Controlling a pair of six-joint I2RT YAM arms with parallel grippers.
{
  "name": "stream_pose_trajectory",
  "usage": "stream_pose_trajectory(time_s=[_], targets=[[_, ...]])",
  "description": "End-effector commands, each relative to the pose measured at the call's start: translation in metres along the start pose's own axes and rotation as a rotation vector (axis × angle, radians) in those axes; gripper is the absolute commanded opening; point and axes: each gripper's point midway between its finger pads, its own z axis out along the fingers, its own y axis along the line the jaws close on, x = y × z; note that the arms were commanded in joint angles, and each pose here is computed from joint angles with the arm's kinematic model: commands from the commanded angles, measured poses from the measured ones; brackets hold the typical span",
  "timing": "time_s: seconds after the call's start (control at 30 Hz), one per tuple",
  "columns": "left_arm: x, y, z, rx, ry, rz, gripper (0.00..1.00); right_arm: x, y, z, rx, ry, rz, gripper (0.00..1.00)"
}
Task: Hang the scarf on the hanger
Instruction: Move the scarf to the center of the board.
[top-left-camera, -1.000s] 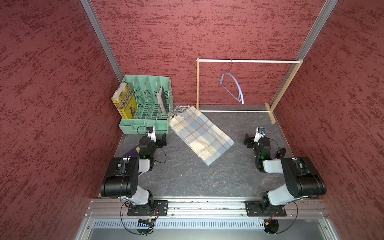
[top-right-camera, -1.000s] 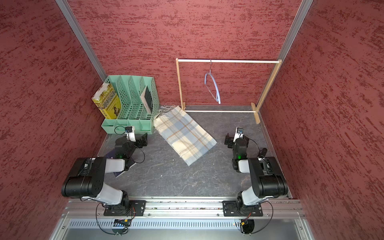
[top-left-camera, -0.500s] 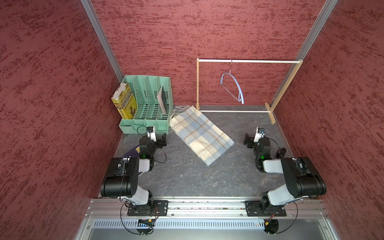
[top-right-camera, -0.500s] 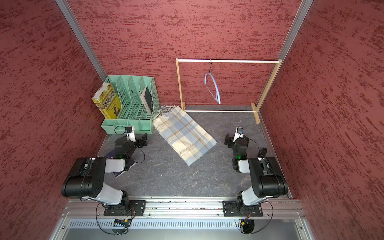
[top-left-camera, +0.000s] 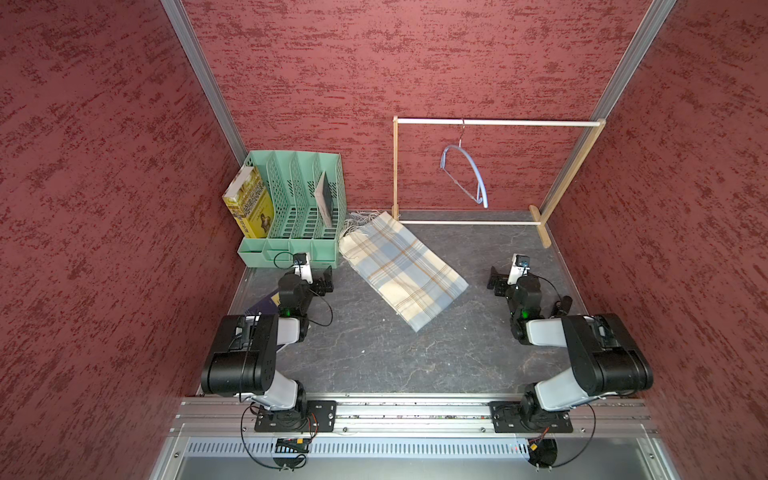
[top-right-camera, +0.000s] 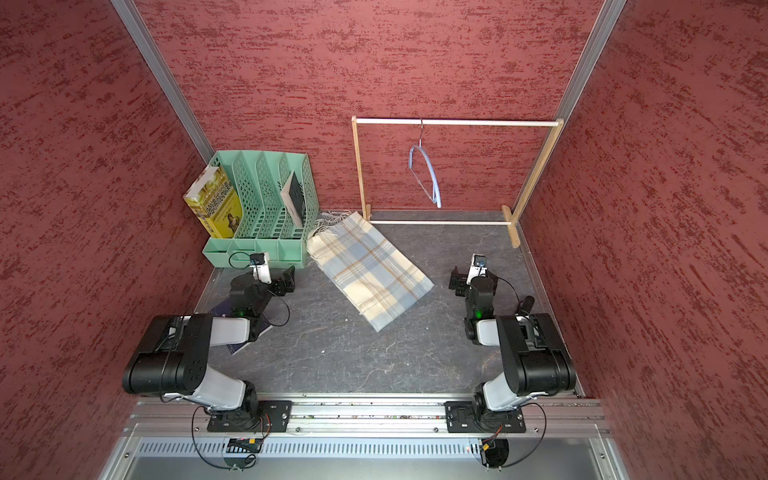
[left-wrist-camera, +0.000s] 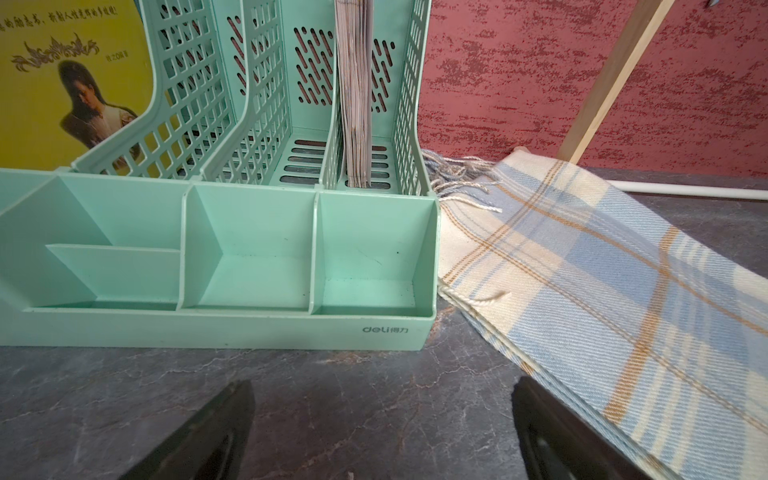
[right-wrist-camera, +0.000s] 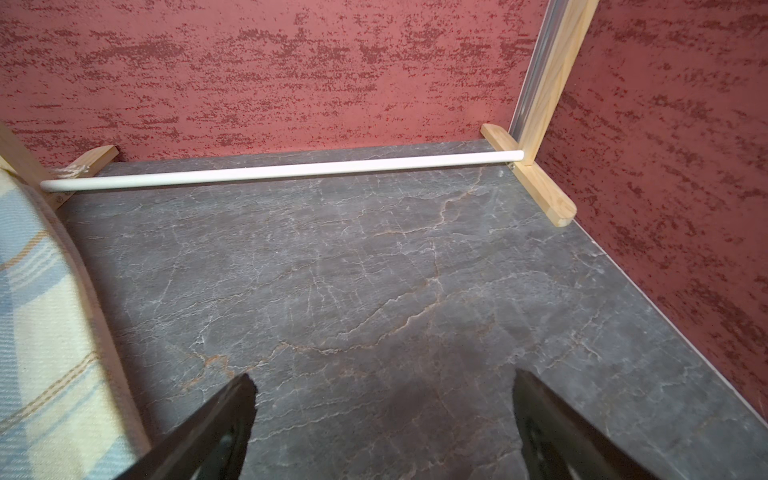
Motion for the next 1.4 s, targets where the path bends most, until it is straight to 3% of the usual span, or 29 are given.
stream_pose_trajectory(time_s=[0.0,0.17,0.33,0.43,0.53,0.6,0.77,0.93,1.13,1.37], targets=[[-0.007,0.001,0.004,-0.017,-0.020,0.000,1.00,-0.052,0.014,-0.015,-0.009,-0.069,-0.040,0.99],[-0.007,0.002,0.004,-0.032,-0.015,0.006,1.00,-0.090,0.076,-0.073,-0.242,0.149,0.096,0.98],[-0.053,-0.003,-0.019,-0.154,0.032,0.038,1.00,-0.073,0.100,-0.105,-0.217,0.385,0.008,0.98],[-0.073,-0.038,-0.035,-0.161,0.169,0.087,1.00,-0.063,0.117,-0.112,-0.215,0.486,-0.054,0.98],[-0.090,-0.096,-0.045,-0.150,0.221,0.179,1.00,-0.044,0.144,-0.108,-0.224,0.595,-0.153,0.98],[-0.092,-0.129,-0.042,-0.109,0.255,0.175,1.00,-0.029,0.165,-0.102,-0.243,0.648,-0.204,0.98],[-0.067,-0.181,-0.008,-0.069,0.386,0.107,1.00,0.004,0.220,-0.086,-0.403,0.768,-0.160,0.99],[-0.055,-0.205,0.043,-0.102,0.426,0.094,1.00,0.040,0.249,-0.069,-0.415,0.863,-0.182,0.98],[-0.057,-0.201,0.099,-0.195,0.473,0.097,1.00,0.069,0.265,-0.041,-0.357,0.894,-0.236,0.98],[-0.051,-0.187,0.125,-0.139,0.498,-0.008,1.00,0.086,0.253,-0.021,-0.251,0.879,-0.325,0.98]])
